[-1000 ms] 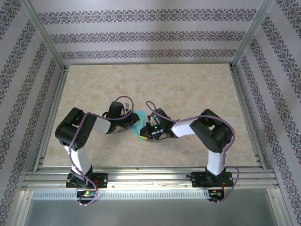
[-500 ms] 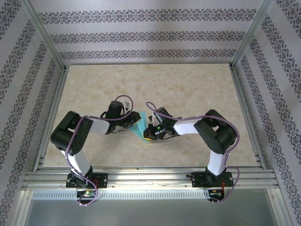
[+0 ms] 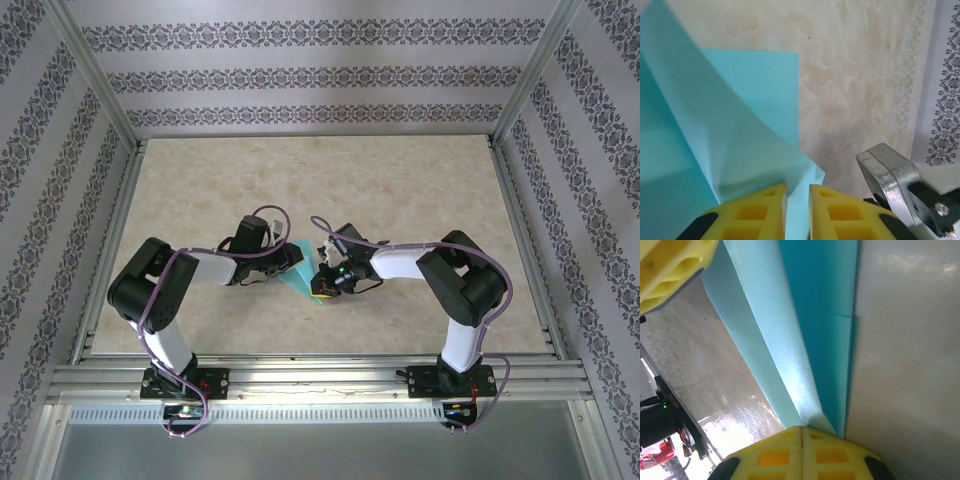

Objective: Fold a paper plane with a square sheet of paper (pick it up from the middle)
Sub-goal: Fourth fold the wing at the center of the table.

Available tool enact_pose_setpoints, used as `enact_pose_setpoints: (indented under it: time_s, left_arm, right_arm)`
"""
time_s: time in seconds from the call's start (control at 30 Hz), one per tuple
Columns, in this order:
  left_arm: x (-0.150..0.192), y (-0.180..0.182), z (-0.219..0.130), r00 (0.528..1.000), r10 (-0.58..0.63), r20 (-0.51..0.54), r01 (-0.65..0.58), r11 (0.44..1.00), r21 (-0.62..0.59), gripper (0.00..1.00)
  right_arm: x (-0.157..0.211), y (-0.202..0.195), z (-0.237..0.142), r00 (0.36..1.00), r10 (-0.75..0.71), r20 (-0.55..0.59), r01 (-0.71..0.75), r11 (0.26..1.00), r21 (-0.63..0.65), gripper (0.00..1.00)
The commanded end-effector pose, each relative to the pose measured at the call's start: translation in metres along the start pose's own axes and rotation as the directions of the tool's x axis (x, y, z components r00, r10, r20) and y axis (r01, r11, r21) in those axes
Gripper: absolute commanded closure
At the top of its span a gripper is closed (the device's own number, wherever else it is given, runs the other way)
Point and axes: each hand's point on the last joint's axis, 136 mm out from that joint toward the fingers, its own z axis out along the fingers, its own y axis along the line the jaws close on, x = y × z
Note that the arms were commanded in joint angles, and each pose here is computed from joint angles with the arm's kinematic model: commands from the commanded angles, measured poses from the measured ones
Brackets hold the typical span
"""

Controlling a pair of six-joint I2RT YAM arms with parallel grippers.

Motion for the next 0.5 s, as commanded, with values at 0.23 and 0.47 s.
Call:
enact_pose_setpoints:
  time_s: [0.23,0.47]
  left_arm:
    - [0.004,0.014,0.020,0.999,0.004,-0.048,-0.005,0.999,-0.032,0.80]
    - [0.013,0.034,0.019,0.998,-0.023,-0.062,0.017,0.995,-0.094,0.84]
  right_arm:
    - [0.026,-0.041,0.002,0.994,0.091,-0.066,-0.082,0.988,0.133,1.00]
    - [0.016,-0.029,-0.005,0.996,0.083,-0.030,-0.080,0.993,0.089,1.00]
